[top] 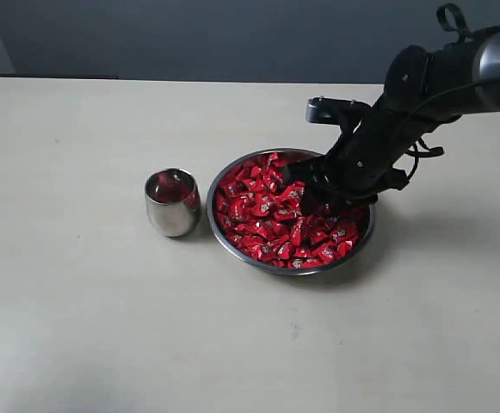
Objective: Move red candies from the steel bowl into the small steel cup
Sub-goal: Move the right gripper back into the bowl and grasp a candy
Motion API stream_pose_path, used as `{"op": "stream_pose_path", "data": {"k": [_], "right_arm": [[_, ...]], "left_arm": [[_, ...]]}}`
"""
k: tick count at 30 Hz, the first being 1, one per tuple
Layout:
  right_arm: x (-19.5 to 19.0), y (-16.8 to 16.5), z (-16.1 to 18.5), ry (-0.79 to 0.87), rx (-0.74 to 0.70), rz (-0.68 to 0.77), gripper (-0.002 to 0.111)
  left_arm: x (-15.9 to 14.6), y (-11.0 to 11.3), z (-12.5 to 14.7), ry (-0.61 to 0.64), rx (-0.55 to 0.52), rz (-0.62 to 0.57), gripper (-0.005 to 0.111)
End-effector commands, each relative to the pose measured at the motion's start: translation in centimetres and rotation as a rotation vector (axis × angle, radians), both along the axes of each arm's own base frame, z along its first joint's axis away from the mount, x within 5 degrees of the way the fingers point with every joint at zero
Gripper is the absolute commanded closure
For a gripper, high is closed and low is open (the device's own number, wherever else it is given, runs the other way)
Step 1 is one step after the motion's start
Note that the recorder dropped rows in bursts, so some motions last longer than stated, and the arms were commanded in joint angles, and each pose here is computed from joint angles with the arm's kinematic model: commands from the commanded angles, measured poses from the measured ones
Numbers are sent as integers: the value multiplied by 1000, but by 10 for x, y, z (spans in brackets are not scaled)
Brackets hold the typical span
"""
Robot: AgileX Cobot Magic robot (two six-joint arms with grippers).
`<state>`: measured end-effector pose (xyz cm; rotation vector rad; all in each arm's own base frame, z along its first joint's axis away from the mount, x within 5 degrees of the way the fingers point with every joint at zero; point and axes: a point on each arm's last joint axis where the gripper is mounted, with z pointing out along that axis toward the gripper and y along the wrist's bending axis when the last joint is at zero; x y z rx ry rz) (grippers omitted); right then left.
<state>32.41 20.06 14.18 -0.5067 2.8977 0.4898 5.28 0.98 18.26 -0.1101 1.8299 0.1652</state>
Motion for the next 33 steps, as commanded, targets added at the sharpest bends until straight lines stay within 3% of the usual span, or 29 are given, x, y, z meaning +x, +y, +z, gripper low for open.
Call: {"op": "stream_pose_path", "data": {"k": [1,26,33], "right_arm": [[2,-1,1,-8,11,-23,65],[8,2,-17,-5,27,-71,66],[9,1,-17,-24,13,-54,92]], "left_arm": [[0,0,0,-12,2,2,106],[0,0,0,-12,2,2,106],[0,0,0,-12,2,2,106]]}}
